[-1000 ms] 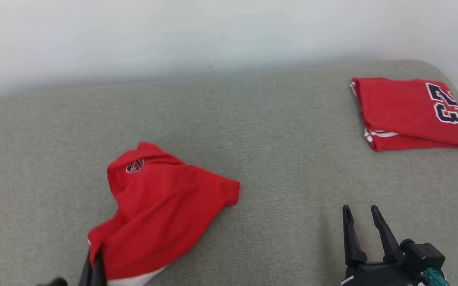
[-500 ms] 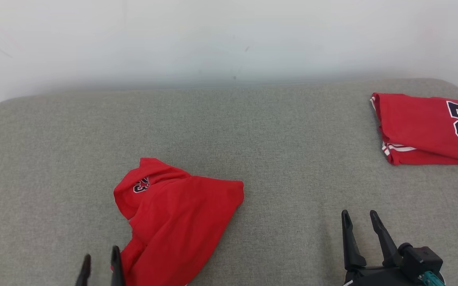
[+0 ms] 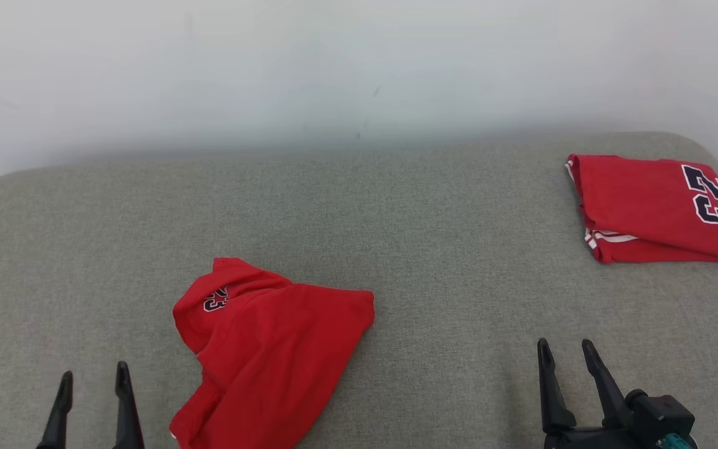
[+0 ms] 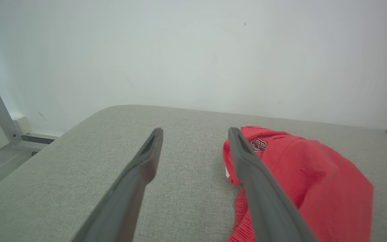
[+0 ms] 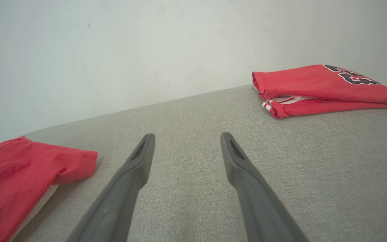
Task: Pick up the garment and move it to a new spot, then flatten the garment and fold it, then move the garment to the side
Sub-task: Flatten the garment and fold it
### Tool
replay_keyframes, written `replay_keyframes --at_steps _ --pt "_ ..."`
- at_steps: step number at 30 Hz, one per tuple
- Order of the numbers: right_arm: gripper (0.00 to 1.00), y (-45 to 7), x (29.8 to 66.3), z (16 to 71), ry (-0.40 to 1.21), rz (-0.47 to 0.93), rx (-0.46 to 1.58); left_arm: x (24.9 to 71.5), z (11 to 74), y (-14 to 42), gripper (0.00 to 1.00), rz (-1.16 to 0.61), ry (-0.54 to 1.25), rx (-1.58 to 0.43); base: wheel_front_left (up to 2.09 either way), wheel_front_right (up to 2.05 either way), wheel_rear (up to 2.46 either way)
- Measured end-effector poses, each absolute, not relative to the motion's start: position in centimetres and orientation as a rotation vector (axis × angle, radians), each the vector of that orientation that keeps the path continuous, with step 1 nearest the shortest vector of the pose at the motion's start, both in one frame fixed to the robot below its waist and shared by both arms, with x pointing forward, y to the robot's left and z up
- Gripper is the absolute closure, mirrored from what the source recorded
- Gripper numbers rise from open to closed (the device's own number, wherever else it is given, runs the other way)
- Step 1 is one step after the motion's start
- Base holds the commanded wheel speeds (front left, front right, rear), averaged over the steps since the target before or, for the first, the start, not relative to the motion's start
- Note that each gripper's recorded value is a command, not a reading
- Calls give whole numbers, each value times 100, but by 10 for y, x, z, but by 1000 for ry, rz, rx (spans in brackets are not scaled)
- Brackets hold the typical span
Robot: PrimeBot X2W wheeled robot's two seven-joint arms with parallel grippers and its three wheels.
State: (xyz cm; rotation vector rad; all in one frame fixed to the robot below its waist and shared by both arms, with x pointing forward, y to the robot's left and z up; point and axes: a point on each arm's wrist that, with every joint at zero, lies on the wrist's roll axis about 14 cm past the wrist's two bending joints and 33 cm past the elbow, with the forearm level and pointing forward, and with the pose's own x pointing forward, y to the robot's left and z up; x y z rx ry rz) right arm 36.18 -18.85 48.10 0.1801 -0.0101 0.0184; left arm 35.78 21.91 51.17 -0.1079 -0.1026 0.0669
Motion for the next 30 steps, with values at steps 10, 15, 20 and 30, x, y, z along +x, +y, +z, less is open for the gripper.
replay_keyframes --at_steps 10,15,20,30 --pt "0 -165 364 473 20 86 177 350 510 225 0 74 -98 -87 0 0 0" --pt "0 -139 384 480 12 178 147 344 507 228 0 87 -91 -92 0 0 0" --pt "0 -111 411 492 -8 274 113 339 511 234 0 109 -104 -92 0 0 0" --pt "0 -64 454 467 116 401 63 327 509 247 0 162 -100 -100 0 0 0"
